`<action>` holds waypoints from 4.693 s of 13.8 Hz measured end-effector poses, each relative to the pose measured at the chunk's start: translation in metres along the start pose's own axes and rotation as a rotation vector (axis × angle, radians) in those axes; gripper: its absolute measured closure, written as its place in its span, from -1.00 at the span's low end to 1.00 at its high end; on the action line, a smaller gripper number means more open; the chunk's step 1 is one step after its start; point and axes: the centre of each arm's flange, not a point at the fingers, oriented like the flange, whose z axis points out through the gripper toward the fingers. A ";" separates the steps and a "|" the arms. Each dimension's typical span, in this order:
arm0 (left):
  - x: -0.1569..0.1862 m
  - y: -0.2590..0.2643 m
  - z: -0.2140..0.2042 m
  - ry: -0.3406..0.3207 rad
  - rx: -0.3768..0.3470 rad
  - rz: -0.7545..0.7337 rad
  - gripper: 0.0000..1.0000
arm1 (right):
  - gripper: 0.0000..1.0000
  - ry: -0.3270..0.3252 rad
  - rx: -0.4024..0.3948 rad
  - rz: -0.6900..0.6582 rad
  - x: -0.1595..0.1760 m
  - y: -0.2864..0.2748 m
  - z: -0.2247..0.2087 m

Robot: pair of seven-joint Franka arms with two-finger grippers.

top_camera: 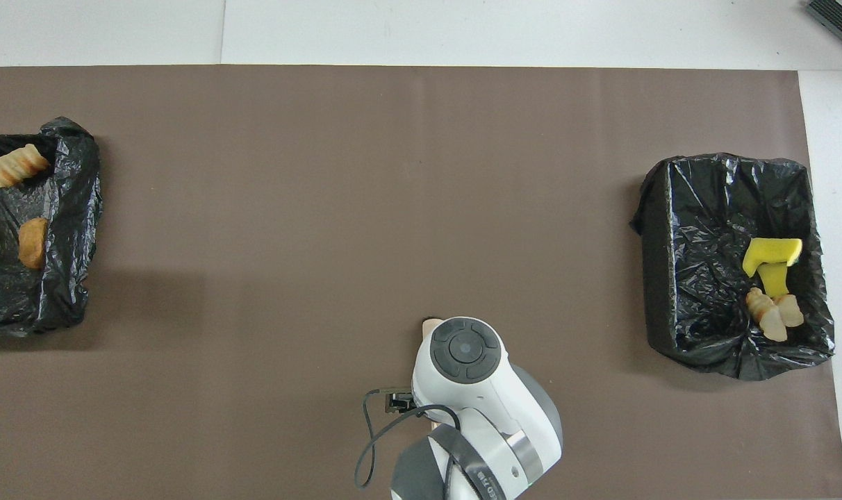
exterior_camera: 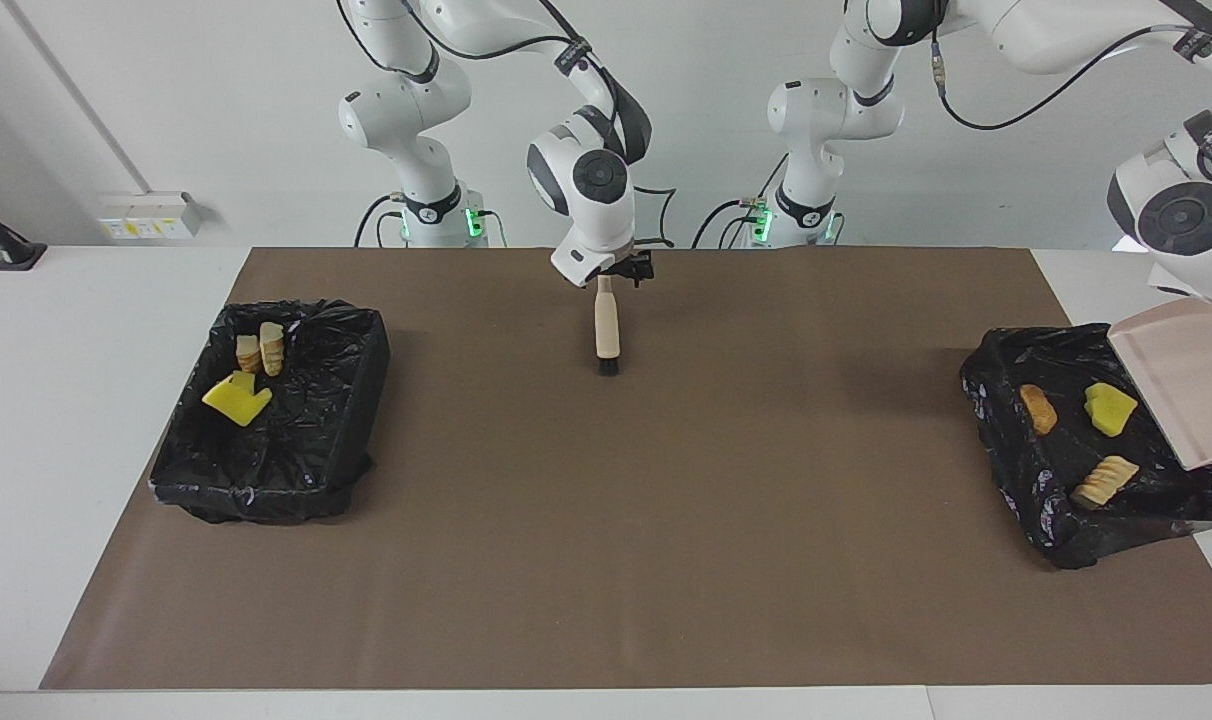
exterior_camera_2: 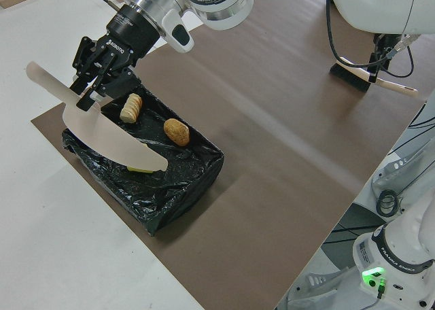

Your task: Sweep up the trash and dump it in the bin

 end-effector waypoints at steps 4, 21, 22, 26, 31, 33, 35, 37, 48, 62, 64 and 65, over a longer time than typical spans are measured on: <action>-0.005 -0.009 -0.051 0.037 0.055 -0.049 0.35 | -1.00 0.050 -0.002 0.008 0.012 0.034 -0.066; 0.289 -0.022 -0.347 0.800 -0.329 -0.866 0.35 | -1.00 0.361 -0.055 0.057 0.056 0.363 -0.307; 0.314 -0.019 -0.364 0.817 -0.386 -0.940 0.35 | -1.00 0.350 -0.056 0.057 0.055 0.363 -0.306; 0.364 -0.008 -0.430 0.891 -0.598 -1.129 0.35 | -1.00 0.339 -0.066 0.043 0.055 0.353 -0.304; 0.412 -0.019 -0.492 0.969 -0.799 -1.353 0.35 | -1.00 0.339 -0.063 0.051 0.055 0.358 -0.304; 0.434 -0.026 -0.498 0.963 -0.845 -1.367 0.35 | -1.00 0.339 -0.062 0.053 0.055 0.359 -0.304; 0.442 -0.031 -0.496 0.961 -0.862 -1.370 0.35 | -1.00 0.339 -0.063 0.052 0.055 0.358 -0.304; 0.442 -0.033 -0.496 0.963 -0.864 -1.371 0.35 | -1.00 0.339 -0.063 0.050 0.055 0.357 -0.304; 0.314 -0.026 -0.469 0.939 -0.699 -1.511 -1.00 | -1.00 0.340 -0.063 0.050 0.055 0.357 -0.304; -0.013 0.098 -0.309 0.943 -0.789 -1.324 -1.00 | -1.00 0.340 -0.063 0.050 0.055 0.357 -0.304; -0.023 0.101 -0.311 0.941 -0.786 -1.322 -1.00 | -1.00 0.340 -0.063 0.050 0.055 0.357 -0.304; -0.024 0.101 -0.312 0.941 -0.786 -1.322 -1.00 | -1.00 0.340 -0.063 0.050 0.055 0.357 -0.304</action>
